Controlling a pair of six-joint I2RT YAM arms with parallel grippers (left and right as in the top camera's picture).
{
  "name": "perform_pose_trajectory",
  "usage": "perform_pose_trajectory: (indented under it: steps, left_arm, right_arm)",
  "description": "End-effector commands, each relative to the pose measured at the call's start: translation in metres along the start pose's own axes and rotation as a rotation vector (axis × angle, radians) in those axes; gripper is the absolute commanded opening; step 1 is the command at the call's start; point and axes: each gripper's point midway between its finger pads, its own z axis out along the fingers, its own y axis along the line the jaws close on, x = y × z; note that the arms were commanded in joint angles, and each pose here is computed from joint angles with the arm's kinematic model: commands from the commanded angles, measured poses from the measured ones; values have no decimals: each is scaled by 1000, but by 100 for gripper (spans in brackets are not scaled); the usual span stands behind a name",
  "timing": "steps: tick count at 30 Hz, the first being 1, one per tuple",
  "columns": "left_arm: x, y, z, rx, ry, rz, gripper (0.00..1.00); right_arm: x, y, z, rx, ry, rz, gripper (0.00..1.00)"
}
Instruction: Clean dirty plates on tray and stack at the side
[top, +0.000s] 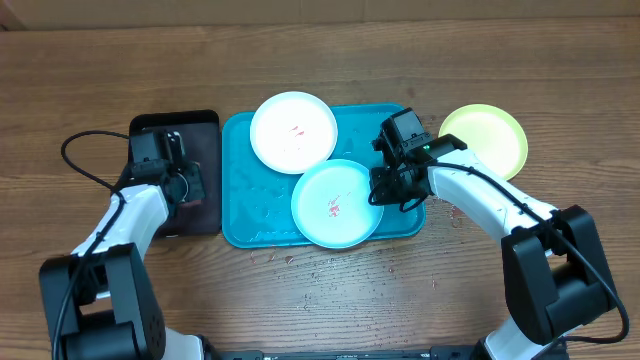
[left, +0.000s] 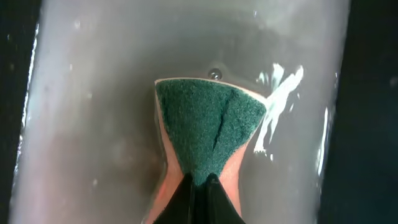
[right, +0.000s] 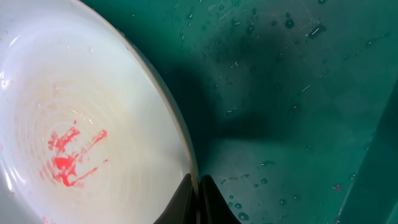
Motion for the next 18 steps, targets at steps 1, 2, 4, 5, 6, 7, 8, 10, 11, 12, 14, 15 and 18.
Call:
perform_pose_trajectory:
  steps: [1,2,4,5,6,7,8,10,11,12,14,15,18]
  left_arm:
    - [-19,0,-20,-2,-53,-8,7]
    - [-18,0,-20,-3,-51,-8,20]
    - [-15,0,-18,-3,-39,-8,53]
    - [-14,0,-17,-4,-34,-8,56]
    - [-13,1,-14,-5,-26,-7,57]
    - [-11,1,-12,-5,-19,-7,57]
    - [-9,1,-9,-6,-8,-6,57]
    - [-3,1,-1,-7,18,-6,57]
    - [0,1,4,-8,31,-6,56]
    - [6,1,13,-9,56,-5,54]
    - [12,1,23,-11,78,-4,44]
    - [15,1,27,-11,88,-4,32]
    - [16,1,29,-13,95,-13,4]
  right_arm:
    - [-13,4,-12,-4,-50,-16,4]
    - [-13,4,-12,-4,-50,-16,4]
    - [-13,4,-12,-4,-50,-16,4]
    - [-13,4,-12,-4,-50,-16,4]
    - [-13,4,-12,-4,-50,-16,4]
    - [-13,4,-12,-4,-50,-16,4]
    - [-13,4,-12,-4,-50,-16,4]
    - [-13,4,-12,-4,-50,-16,4]
    - [-13,4,-12,-4,-49,-16,4]
    - [-13,4,-12,-4,-49,-16,4]
    - [-13,4,-12,-4,-49,-16,4]
    - [-13,4,-12,-4,-49,-16,4]
    - [-13,4,-13,-4,-49,-16,4]
